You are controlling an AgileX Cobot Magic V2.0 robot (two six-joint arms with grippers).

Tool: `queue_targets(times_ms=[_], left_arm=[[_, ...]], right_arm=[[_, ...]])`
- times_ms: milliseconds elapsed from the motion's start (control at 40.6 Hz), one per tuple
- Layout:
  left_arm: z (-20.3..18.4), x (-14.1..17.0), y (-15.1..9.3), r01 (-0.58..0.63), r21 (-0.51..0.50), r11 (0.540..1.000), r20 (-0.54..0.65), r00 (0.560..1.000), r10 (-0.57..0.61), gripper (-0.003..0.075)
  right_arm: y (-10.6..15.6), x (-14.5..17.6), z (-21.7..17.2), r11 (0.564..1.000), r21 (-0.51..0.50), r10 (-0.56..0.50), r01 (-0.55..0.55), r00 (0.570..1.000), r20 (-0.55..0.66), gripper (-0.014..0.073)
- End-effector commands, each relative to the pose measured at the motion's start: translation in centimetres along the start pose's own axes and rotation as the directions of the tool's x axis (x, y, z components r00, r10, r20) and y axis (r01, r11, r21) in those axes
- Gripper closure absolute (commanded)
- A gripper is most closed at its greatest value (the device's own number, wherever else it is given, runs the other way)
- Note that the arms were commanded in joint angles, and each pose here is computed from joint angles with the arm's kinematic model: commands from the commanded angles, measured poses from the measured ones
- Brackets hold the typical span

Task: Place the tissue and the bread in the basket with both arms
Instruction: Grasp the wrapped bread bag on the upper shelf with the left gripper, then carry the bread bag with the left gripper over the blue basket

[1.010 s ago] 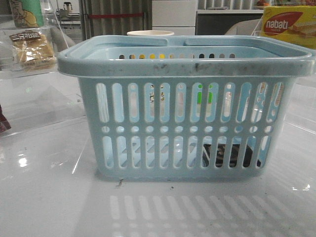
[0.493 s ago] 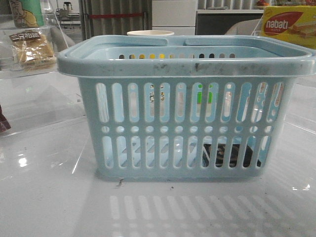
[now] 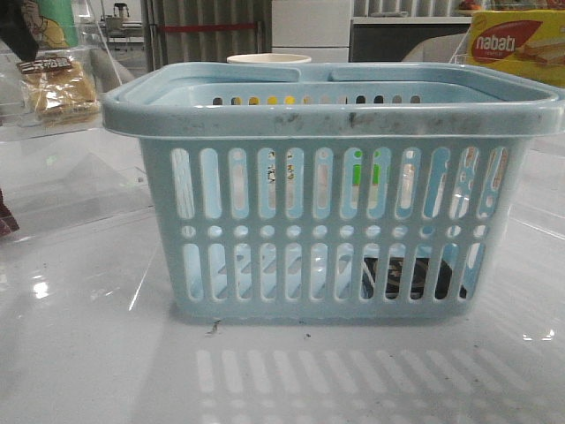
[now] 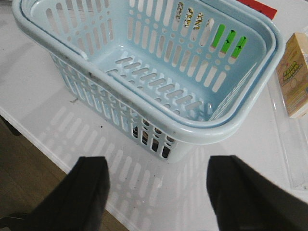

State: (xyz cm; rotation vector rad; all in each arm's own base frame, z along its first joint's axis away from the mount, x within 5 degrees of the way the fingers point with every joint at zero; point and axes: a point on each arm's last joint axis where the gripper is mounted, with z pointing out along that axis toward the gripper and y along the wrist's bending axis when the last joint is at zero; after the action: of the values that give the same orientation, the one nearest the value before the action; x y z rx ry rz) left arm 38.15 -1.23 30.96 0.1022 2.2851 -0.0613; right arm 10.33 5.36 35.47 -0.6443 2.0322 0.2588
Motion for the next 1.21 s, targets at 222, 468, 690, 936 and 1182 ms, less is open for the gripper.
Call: queue_targets(times_ms=[222, 468, 690, 936, 1182], left_arm=[[4.4, -4.3, 0.5, 0.014, -0.018, 1.0, 0.182, 0.983, -0.011, 0.0088], [7.3, -5.0, 0.7, 0.016, -0.024, 1.0, 0.207, 0.978, -0.011, 0.0088], [8.2, -4.6, 0.8, 0.016, -0.026, 1.0, 0.204, 0.979, -0.01, 0.024], [8.2, -4.6, 0.8, 0.016, -0.026, 1.0, 0.201, 0.98, -0.01, 0.0512], [6.1, -5.3, 0.6, 0.01, -0.013, 1.0, 0.168, 0.986, -0.008, 0.0629]], right_arm=[[-0.2, -1.3, -0.6, 1.0, 0.023, -0.018, 0.016, 0.996, 0.089, 0.0053], [-0.2, -1.3, -0.6, 1.0, 0.023, -0.018, 0.016, 0.996, 0.089, 0.0053], [-0.2, -1.3, -0.6, 1.0, 0.023, -0.018, 0.016, 0.996, 0.089, 0.0053], [-0.2, -1.3, -0.6, 1.0, 0.023, -0.018, 0.016, 0.996, 0.089, 0.0053], [-0.2, -1.3, -0.6, 1.0, 0.023, -0.018, 0.016, 0.996, 0.089, 0.0053]])
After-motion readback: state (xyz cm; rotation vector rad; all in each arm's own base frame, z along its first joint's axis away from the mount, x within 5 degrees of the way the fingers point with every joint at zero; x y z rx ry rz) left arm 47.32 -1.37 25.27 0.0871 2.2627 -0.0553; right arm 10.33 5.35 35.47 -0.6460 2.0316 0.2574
